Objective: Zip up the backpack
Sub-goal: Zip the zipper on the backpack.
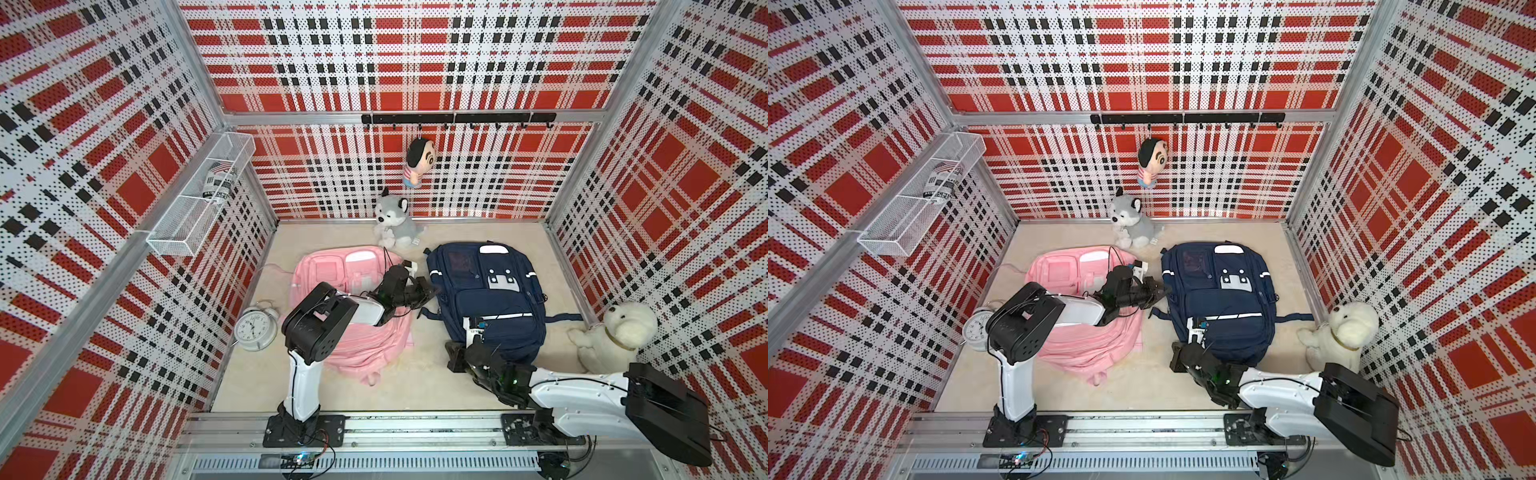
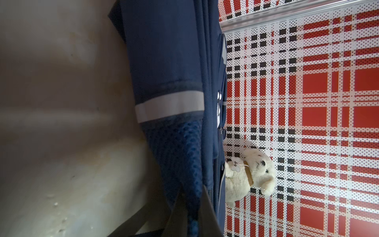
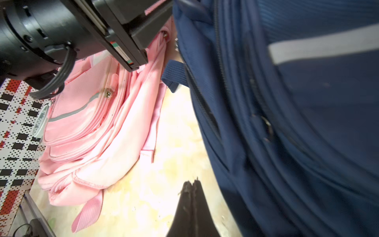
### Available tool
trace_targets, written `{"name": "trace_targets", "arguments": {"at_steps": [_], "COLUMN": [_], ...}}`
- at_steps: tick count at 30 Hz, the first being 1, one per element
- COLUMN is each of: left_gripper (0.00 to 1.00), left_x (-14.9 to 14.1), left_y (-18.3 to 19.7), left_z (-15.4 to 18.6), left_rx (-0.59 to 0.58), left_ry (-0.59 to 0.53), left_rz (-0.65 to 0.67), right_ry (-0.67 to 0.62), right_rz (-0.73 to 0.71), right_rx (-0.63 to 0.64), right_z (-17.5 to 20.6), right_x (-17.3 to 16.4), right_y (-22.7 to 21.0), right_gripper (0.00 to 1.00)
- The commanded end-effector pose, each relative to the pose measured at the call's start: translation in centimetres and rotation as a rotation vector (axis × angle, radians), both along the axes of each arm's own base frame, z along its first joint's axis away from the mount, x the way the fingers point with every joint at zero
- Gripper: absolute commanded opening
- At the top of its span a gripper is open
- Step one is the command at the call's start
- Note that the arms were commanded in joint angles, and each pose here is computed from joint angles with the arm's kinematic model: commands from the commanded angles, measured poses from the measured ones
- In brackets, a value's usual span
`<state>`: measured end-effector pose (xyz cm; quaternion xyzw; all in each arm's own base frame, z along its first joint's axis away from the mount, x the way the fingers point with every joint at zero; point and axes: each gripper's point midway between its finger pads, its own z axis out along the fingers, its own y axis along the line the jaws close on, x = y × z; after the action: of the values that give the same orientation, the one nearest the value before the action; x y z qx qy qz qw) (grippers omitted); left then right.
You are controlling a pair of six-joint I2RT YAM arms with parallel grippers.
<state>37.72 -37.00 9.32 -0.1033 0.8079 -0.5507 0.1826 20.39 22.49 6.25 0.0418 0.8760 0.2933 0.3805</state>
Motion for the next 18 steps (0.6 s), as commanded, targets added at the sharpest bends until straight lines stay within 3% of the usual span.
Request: {"name": "trace_targets", "arguments": {"at_steps": [1,2,3,4,5,9,15,18], "left_gripper": [0.00,0.00,0.00,0.00,0.00,0.00,0.00,0.00], "left_x": [0.7,0.5,0.3,0.0,-0.2,-1.0,-2.1,-2.4], "left_y": [-1.2,-1.3,-1.4,-1.5,-1.6,-2.0,-1.9,-1.5], "left_z": [3.9,4.1,4.4,4.9,5.1,5.4,4.5,3.8], "left_rx": [-0.082,-0.084,-0.087,-0.091,-0.092,-0.092,-0.075,-0.063], "left_ry": [-0.096,-0.100,-0.106,-0.114,-0.117,-0.124,-0.111,-0.104], "left_rz": [-0.005,-0.007,-0.009,-0.012,-0.014,-0.029,-0.038,-0.030], "right_ry": [-0.015,-0.031,-0.050,-0.067,-0.079,-0.095,-0.106,-0.089], "right_rz": [-0.024,-0.024,-0.026,-0.035,-0.044,-0.067,-0.148,-0.227], "right_rx": [0.020,0.028,0.031,0.037,0.047,0.076,-0.056,-0.131], "right_z": [1.0,1.4,1.8,2.1,2.4,2.6,3.5,4.1], "right_x": [0.3,0.5,0.6,0.7,0.7,0.3,0.7,1.1], "right_y": [0.1,0.5,0.9,1.1,1.3,2.0,1.2,-1.3], "right_gripper": [0.08,0.21,0.42,0.55,0.59,0.63,0.67,0.74]}}
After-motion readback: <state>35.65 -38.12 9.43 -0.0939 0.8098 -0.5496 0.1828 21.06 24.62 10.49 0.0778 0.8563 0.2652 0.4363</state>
